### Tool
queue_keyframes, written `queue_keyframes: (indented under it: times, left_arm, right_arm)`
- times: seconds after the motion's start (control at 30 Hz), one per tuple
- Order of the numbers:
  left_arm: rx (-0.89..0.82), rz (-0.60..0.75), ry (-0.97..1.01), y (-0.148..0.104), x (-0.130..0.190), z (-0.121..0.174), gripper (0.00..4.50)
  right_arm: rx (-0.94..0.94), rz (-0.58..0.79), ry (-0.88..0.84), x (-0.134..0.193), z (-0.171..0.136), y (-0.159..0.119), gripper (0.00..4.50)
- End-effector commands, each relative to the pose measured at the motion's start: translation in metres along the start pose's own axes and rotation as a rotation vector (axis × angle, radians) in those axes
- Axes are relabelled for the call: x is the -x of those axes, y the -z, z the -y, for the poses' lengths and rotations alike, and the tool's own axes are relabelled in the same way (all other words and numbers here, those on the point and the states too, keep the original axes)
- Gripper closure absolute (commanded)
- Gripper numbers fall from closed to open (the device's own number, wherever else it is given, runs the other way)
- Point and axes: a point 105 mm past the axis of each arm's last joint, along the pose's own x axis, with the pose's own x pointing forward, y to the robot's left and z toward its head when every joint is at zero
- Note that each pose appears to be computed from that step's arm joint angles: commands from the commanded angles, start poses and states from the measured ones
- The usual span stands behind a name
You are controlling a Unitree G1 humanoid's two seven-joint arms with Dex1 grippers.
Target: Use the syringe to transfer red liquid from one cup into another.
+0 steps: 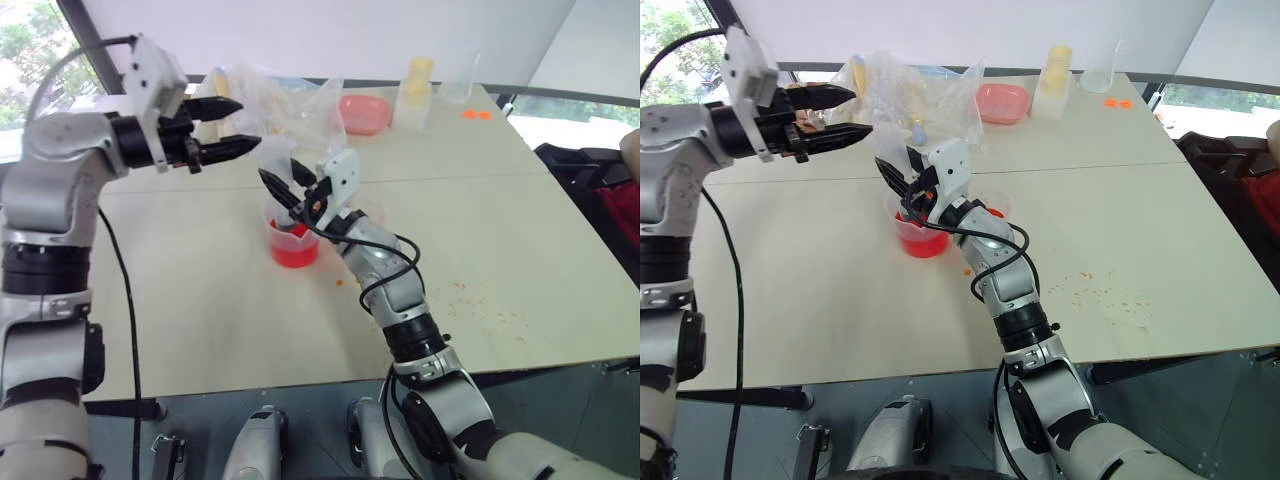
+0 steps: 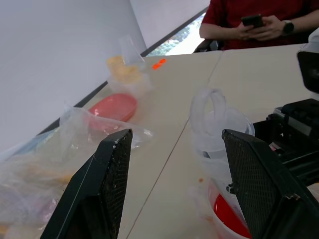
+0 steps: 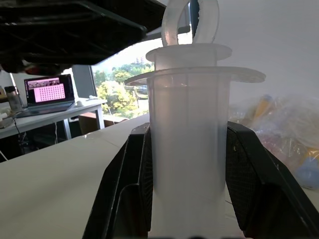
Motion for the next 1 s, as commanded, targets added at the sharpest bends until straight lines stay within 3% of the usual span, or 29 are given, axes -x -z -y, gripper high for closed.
queue_keyframes:
  times: [0.03,0.47,0.5,0.7,1.0]
  left_arm:
    - [-0.078,0.037,-0.009,-0.017,-0.005,-0.006,1.48]
    - [-0.236,-0.037,-0.048,0.003,-0.040,-0.018,1.48]
    - [-0.239,-0.020,-0.045,-0.001,-0.042,-0.018,2.05]
    - [-0.216,0.084,-0.119,-0.018,-0.045,-0.030,4.45]
    - [-0.238,0.111,-0.169,-0.032,-0.035,-0.044,4.45]
  right_arm:
    - [0.033,0.048,-0.019,-0.003,-0.004,-0.013,3.10]
    - [0.062,0.043,-0.030,-0.004,-0.011,-0.010,3.10]
    - [0.061,0.043,-0.031,-0.004,-0.011,-0.010,3.10]
    - [0.052,0.032,-0.040,-0.004,-0.016,-0.004,3.10]
    - [0.012,0.008,-0.090,-0.006,-0.035,0.010,3.10]
